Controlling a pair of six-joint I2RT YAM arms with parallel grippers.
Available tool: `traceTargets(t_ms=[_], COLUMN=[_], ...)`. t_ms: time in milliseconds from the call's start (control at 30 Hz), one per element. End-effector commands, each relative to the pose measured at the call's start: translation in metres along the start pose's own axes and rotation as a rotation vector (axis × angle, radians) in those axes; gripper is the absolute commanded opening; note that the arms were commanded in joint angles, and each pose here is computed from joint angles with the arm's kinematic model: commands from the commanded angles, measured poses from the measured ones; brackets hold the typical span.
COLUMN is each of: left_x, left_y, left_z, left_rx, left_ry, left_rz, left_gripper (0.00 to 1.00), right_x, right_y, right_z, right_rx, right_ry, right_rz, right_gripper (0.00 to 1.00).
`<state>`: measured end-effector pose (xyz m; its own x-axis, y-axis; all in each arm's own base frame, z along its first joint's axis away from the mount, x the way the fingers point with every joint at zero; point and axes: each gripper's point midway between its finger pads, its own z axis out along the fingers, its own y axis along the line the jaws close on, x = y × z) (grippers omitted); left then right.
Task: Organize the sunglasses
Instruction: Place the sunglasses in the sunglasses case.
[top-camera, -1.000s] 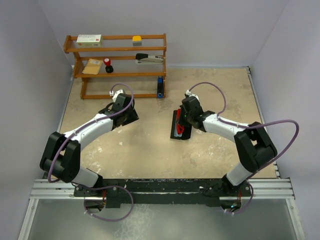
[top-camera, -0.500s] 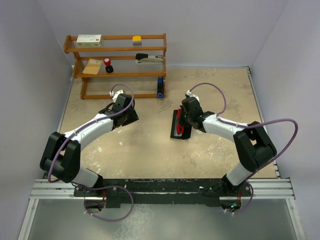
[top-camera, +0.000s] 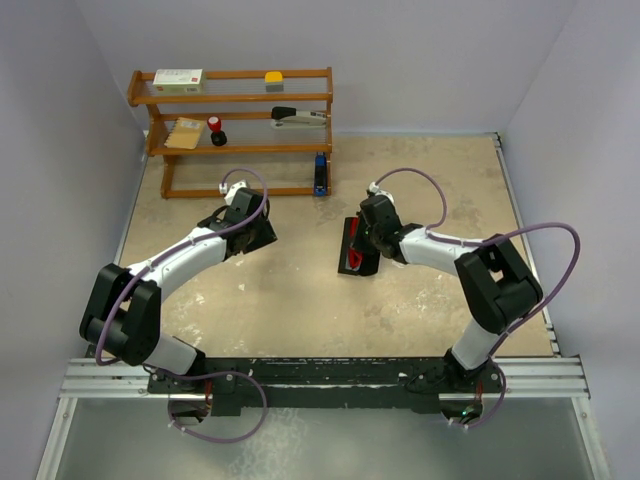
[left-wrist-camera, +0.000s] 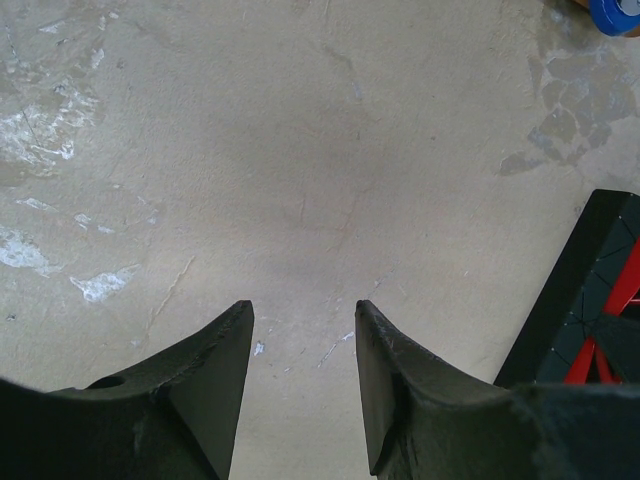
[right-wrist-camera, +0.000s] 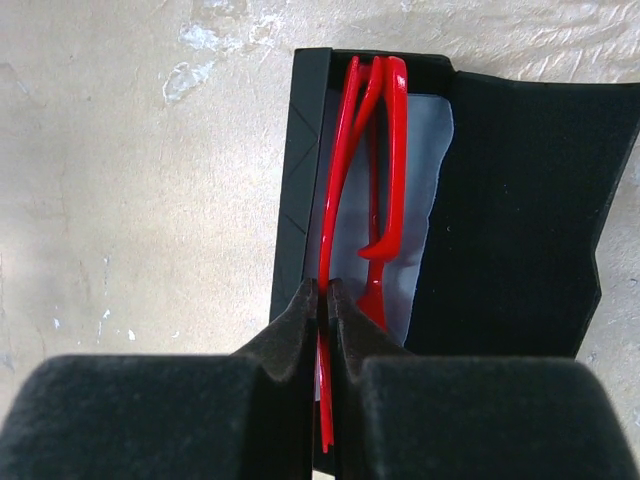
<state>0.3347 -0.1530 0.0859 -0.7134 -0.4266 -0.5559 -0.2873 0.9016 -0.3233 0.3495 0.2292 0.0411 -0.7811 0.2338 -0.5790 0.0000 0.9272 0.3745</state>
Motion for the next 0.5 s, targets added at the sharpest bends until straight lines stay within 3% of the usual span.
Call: traceTargets(t_ms=[0, 100, 467], left_x=[-0.021, -0.021, -0.02], left_y=[-0.015, -0.017, -0.022], left_z=[-0.013, -0.012, -0.012], left_rx=[0.042, 0.048, 0.063], left_ry=[-0.066, -0.064, -0.065], left_rz=[-0.017, -0.02, -0.02], left_gripper=[0.43, 0.43, 0.43], right_x=[-0.016, -0.02, -0.025], right_y=[0.005, 0.001, -0.003], right_z=[-0.001, -0.008, -0.026], right_rx=[-0.004, 0.014, 0.037], right_ry=[-0.046, -0.062, -0.068], right_rz=[0.012, 0.009, -0.029], right_gripper=[0.12, 0.2, 0.29])
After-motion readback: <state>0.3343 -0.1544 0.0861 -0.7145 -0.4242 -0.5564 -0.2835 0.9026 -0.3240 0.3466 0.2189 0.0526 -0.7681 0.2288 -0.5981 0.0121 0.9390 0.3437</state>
